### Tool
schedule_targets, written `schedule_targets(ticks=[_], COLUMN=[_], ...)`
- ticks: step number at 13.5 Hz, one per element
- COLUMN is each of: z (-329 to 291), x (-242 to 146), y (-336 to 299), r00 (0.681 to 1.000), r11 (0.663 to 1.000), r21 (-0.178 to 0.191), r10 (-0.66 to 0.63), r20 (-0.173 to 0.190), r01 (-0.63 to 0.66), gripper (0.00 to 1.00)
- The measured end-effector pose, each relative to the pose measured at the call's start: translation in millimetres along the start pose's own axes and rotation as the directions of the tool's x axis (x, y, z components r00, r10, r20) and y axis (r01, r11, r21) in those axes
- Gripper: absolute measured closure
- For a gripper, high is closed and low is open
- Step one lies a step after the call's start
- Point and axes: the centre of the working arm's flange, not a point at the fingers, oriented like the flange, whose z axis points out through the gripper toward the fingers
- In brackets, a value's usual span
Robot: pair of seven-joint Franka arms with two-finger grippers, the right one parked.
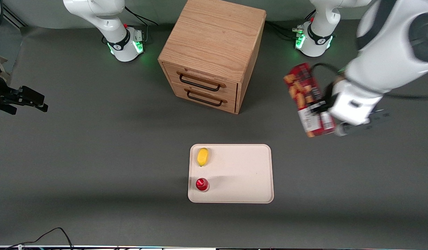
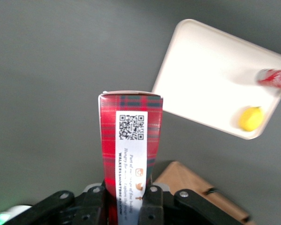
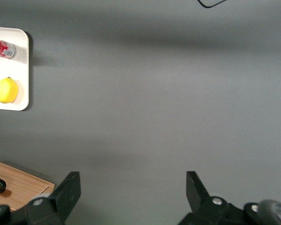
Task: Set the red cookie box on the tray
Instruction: 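Carry the cookie box over the white tray beside the lemon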
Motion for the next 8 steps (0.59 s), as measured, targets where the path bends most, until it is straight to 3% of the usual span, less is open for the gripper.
schedule_targets(ticks=[4,8], z=[84,176], x=[15,57], y=[86,103], r00=[0.997,0.992], r11=[0.999,0.999], r21=[-0.032,-0.044], r10=[-0.031,-0.034], r20=[-0.064,-0.124], r01=[0.029,0.028], gripper=[0.75,0.75])
